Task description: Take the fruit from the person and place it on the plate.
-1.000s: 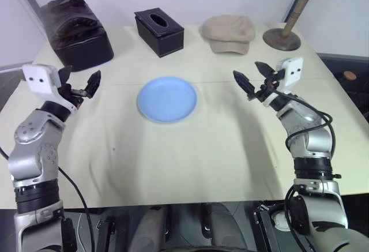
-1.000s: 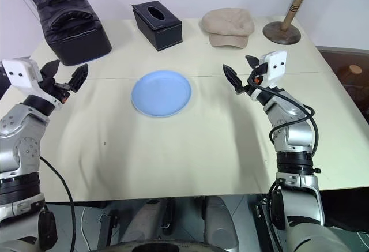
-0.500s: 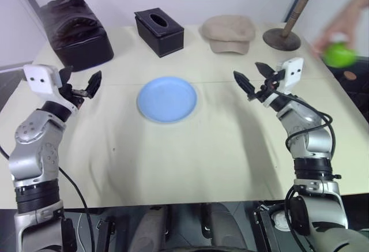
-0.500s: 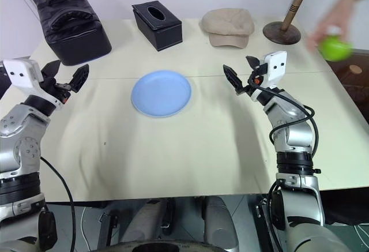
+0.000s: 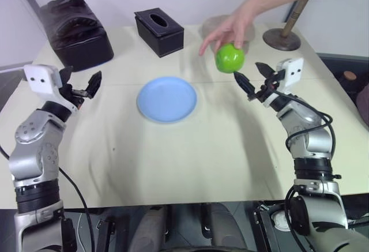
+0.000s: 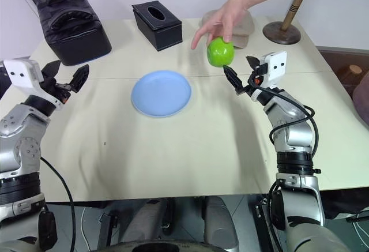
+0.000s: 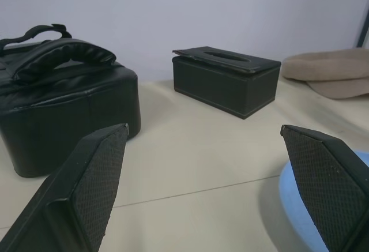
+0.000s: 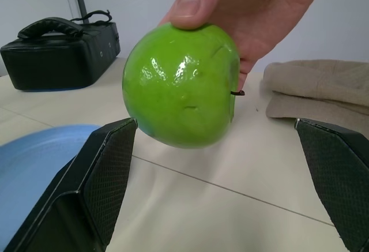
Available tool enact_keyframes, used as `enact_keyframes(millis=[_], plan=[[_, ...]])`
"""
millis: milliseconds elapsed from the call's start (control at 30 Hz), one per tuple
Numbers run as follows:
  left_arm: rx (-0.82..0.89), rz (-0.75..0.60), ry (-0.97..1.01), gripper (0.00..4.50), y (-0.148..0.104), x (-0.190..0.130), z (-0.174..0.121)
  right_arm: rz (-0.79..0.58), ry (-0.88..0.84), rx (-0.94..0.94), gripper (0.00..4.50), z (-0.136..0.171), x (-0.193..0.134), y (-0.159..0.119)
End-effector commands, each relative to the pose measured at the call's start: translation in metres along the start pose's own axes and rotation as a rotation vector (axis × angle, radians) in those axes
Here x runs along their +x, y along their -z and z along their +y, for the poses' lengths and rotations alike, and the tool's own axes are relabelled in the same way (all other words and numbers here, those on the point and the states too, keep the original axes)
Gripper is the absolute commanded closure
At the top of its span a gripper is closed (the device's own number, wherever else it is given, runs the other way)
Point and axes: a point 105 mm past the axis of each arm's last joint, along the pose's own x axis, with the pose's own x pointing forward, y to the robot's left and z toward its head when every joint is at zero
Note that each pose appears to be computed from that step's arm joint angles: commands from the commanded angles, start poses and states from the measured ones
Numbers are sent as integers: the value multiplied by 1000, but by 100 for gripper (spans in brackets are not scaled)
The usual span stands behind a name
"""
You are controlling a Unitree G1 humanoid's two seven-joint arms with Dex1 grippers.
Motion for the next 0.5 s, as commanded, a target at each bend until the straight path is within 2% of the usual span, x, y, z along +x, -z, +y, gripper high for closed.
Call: enact_keyframes(millis=[33, 167, 233, 500], plan=[[28, -46, 67, 7, -15, 3, -9, -55, 10, -36, 0, -5, -2, -18], [-38, -74, 468, 7, -37, -8, -70, -53, 7, -36, 0, -4, -1, -18], [-60, -51, 611, 7, -44, -14, -89, -52, 5, -37, 0, -4, -2, -19], [-34, 13, 813, 7, -49, -11, -113, -67, -21, -43, 0, 5, 0, -30]])
